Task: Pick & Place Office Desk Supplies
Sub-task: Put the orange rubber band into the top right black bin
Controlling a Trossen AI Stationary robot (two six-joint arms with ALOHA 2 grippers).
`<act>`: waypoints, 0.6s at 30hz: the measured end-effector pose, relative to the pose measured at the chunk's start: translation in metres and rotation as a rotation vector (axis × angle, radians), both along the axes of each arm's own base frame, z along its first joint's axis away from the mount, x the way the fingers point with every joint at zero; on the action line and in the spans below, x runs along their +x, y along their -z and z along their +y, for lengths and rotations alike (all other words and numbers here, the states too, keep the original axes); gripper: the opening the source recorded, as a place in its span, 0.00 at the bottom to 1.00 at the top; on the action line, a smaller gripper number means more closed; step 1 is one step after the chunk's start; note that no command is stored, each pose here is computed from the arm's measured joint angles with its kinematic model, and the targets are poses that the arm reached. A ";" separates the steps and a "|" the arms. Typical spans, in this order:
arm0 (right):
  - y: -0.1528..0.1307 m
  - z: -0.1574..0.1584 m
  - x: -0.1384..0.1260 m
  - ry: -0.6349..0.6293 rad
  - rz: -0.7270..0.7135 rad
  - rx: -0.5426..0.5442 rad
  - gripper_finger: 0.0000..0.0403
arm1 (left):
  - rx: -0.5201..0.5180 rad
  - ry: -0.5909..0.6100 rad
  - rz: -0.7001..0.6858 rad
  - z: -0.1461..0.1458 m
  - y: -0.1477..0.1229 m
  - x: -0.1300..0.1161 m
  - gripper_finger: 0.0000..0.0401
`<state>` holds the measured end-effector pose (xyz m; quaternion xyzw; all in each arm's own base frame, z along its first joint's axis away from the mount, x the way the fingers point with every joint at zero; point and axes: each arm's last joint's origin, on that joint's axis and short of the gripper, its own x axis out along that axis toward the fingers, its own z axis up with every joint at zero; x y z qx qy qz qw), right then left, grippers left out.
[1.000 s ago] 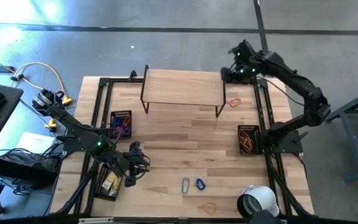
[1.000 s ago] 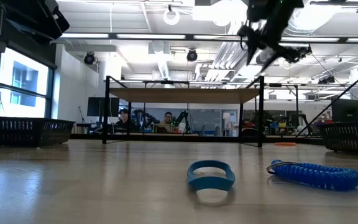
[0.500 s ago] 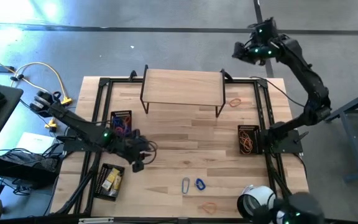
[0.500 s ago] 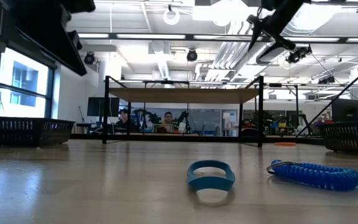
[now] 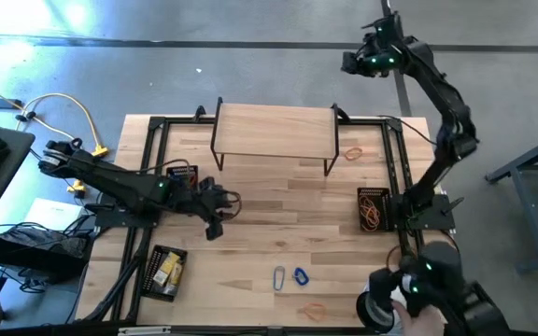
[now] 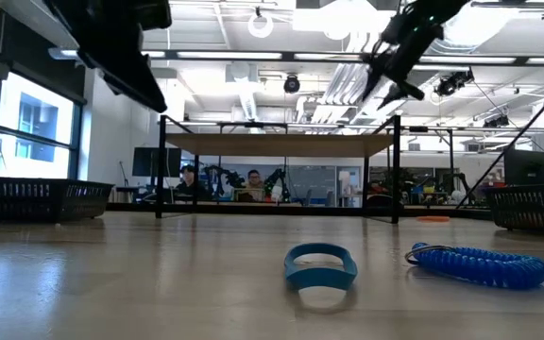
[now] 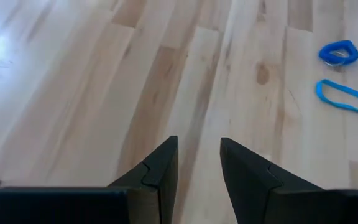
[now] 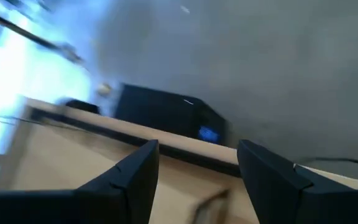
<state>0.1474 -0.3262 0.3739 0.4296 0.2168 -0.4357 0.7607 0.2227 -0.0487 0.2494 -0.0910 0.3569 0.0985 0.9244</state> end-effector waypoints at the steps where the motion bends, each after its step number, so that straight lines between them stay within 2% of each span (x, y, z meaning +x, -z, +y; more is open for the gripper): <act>1: 0.002 -0.004 -0.001 -0.006 0.053 0.012 0.51 | 0.000 -0.001 -0.001 0.003 0.000 0.001 0.29; 7: 0.008 -0.004 -0.014 -0.066 0.374 0.096 0.51 | -0.041 0.030 0.002 0.019 -0.001 0.005 0.29; 12: 0.011 0.003 -0.018 -0.147 0.669 0.055 0.51 | -0.056 0.032 -0.002 0.028 -0.001 0.007 0.29; 15: 0.015 0.005 -0.014 -0.262 0.730 0.036 0.51 | -0.055 0.029 -0.001 0.030 -0.001 0.007 0.29; 18: 0.020 0.008 -0.007 -0.315 0.764 0.031 0.51 | -0.056 0.020 -0.007 0.033 -0.002 0.008 0.29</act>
